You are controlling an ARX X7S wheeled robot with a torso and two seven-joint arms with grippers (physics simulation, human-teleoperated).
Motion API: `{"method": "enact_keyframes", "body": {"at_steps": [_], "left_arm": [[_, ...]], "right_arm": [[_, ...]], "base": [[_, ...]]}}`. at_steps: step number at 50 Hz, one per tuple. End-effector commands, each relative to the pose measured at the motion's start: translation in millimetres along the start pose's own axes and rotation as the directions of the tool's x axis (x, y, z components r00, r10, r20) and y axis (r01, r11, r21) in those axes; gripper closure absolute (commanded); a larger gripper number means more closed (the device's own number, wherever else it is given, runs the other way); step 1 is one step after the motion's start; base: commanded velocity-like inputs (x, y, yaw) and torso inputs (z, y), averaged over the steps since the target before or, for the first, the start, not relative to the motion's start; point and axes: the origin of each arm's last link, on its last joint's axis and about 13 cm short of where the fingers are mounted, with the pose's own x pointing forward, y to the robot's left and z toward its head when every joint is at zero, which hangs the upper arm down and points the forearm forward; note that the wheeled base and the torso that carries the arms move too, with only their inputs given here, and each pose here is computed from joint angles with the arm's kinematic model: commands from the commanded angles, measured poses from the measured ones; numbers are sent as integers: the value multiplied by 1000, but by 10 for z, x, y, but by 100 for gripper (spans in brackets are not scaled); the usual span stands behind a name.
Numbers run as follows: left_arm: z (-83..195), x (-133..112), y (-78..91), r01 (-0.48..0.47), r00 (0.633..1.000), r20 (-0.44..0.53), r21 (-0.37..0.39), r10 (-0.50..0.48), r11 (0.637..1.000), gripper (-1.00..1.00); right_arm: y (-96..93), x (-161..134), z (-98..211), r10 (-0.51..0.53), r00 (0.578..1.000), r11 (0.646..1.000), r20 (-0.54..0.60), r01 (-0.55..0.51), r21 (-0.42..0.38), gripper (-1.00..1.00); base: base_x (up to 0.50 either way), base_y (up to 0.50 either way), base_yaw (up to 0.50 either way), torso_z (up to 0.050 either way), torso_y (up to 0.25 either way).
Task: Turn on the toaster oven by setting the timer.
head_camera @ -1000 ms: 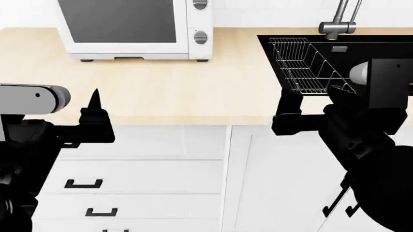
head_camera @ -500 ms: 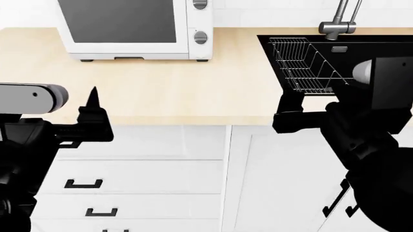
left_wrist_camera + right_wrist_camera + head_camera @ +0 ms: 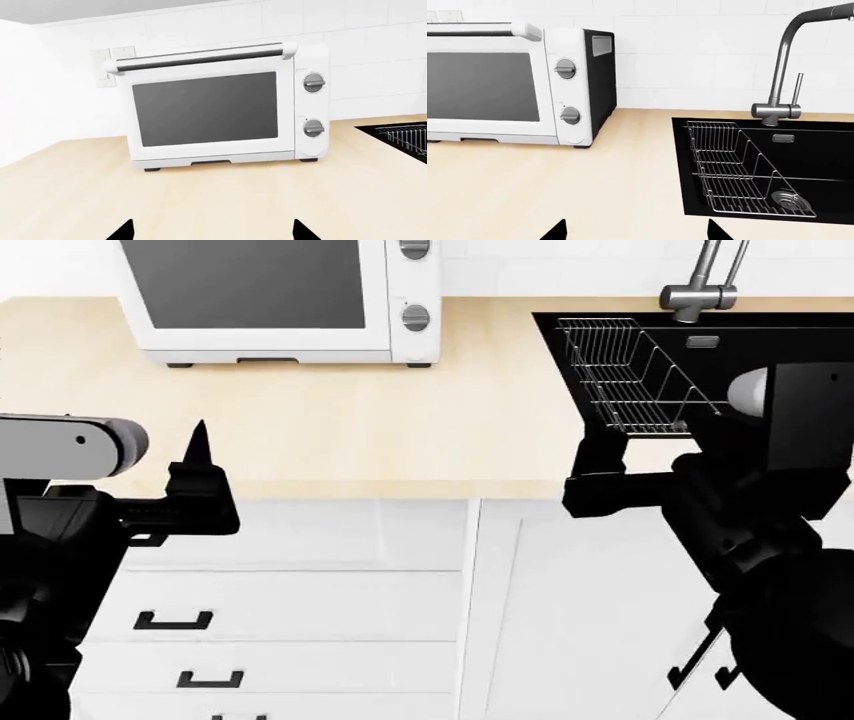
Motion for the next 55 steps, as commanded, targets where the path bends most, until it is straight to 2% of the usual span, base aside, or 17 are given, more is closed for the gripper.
{"method": "enact_keyframes", "body": {"at_steps": [1, 12, 55], "left_arm": [[3, 8, 0, -4, 1000, 3, 6, 4, 1000, -100], [-4, 10, -9, -4, 1000, 1, 4, 4, 1000, -100], [-5, 13, -10, -4, 1000, 4, -1, 4, 1000, -100]], "right_arm": [[-2, 28, -5, 27, 1000, 1000, -4, -26, 10, -100], [4, 35, -20, 39, 999, 999, -9, -39, 21, -100], [5, 12, -19, 44, 999, 998, 0, -44, 41, -100]], "base": [[281, 438, 0, 0, 0], [382, 413, 0, 0, 0], [477, 2, 0, 0, 1]]}}
